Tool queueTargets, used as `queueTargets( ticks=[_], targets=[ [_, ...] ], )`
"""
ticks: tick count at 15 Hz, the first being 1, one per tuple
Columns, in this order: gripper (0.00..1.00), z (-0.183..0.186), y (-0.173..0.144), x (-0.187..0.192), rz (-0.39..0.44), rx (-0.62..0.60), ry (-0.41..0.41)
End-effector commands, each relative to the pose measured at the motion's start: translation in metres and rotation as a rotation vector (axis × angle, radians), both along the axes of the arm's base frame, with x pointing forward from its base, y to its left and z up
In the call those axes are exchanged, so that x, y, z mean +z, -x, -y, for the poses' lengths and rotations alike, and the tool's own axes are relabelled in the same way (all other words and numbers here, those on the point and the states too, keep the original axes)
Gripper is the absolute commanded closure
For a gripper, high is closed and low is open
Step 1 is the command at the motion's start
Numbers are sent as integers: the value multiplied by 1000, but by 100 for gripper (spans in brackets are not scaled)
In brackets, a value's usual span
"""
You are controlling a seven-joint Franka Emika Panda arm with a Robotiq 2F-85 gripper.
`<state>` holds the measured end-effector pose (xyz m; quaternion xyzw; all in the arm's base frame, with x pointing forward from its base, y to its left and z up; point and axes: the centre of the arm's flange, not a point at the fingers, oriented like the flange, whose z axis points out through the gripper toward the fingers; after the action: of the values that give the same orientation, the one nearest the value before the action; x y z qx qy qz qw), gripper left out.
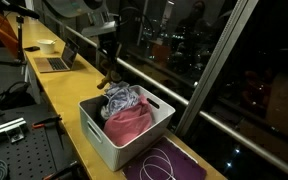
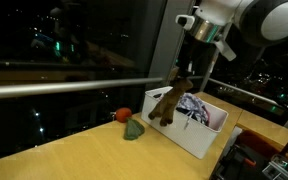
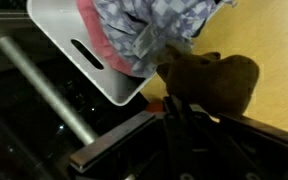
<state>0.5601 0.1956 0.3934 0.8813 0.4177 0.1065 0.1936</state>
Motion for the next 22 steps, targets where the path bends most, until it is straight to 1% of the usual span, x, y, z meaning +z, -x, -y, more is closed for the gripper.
queueTargets(
  ticks=[1, 3, 5, 8, 12, 14, 16, 22],
  targets=[
    [98, 49, 23, 70, 77, -50, -8],
    [98, 79, 26, 96, 117, -87, -21],
    [98, 106, 29, 111, 139, -120, -37],
    [98, 130, 32, 105, 130, -162, -67],
    [98, 133, 30, 74, 91, -182, -95],
    [98, 132, 25, 61, 70, -186, -116],
    [98, 131, 17, 39, 40, -194, -137],
    [98, 127, -6, -57, -68, -208, -187]
  ],
)
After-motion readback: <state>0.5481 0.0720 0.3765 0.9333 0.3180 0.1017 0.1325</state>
